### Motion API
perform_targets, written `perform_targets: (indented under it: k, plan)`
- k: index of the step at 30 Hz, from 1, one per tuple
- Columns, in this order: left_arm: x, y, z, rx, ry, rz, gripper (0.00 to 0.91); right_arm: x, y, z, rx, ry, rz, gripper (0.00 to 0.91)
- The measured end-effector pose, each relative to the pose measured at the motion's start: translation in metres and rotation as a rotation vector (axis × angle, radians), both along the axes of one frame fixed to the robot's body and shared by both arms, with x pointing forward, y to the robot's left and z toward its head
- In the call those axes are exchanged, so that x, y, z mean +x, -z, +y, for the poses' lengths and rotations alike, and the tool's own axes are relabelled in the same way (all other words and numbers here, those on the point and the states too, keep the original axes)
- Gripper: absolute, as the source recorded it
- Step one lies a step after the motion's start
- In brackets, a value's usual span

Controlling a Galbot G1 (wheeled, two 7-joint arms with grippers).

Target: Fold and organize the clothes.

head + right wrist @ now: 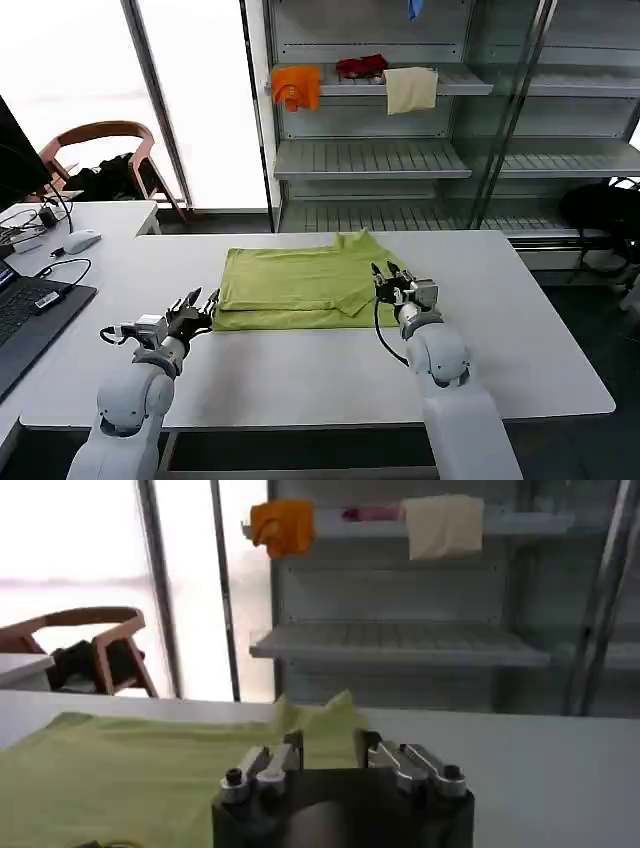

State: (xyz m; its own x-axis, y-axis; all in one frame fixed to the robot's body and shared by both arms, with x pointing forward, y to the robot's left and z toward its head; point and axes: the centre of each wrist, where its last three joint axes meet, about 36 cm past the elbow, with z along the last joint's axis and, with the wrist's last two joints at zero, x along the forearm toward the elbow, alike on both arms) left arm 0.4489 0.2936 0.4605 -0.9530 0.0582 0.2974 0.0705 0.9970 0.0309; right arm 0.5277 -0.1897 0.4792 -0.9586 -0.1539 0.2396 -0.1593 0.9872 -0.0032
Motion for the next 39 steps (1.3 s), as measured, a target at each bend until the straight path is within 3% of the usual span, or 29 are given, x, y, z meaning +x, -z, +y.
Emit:
perform_targets:
  k: [7, 22, 26, 28, 29, 30, 31, 32, 34, 36, 39]
  plan:
    - [-0.009, 0.000, -0.001, -0.010, 0.017, 0.007, 0.907, -0.022, 0.003, -0.020, -0.034, 0.001, -0.001, 0.907]
    - [-0.017, 0.020, -0.005, -0.008, 0.032, 0.066, 0.907, -0.059, 0.042, -0.049, -0.073, 0.019, 0.100, 0.907]
    - [-0.017, 0.024, -0.003, -0.007, 0.026, 0.076, 0.907, -0.065, 0.050, -0.053, -0.079, 0.017, 0.124, 0.796]
    - [-0.017, 0.026, -0.001, -0.005, 0.022, 0.083, 0.897, -0.068, 0.055, -0.054, -0.082, 0.017, 0.136, 0.645]
    - [-0.017, 0.028, -0.001, -0.004, 0.021, 0.087, 0.856, -0.069, 0.057, -0.054, -0.083, 0.016, 0.142, 0.353]
    - [-0.018, 0.029, -0.001, -0.004, 0.021, 0.091, 0.846, -0.070, 0.058, -0.054, -0.084, 0.015, 0.147, 0.252]
    - [-0.018, 0.031, -0.001, -0.005, 0.022, 0.095, 0.776, -0.071, 0.059, -0.054, -0.083, 0.013, 0.150, 0.071]
    - [-0.018, 0.033, -0.001, -0.005, 0.021, 0.100, 0.715, -0.071, 0.060, -0.055, -0.083, 0.011, 0.153, 0.000]
    - [-0.017, 0.035, -0.001, -0.004, 0.021, 0.107, 0.181, -0.072, 0.061, -0.055, -0.083, 0.008, 0.155, 0.000]
    - [-0.017, 0.038, -0.001, -0.002, 0.023, 0.114, 0.020, -0.073, 0.061, -0.055, -0.084, 0.005, 0.155, 0.000]
    - [-0.017, 0.041, -0.002, 0.002, 0.029, 0.124, 0.010, -0.074, 0.061, -0.055, -0.086, 0.002, 0.154, 0.000]
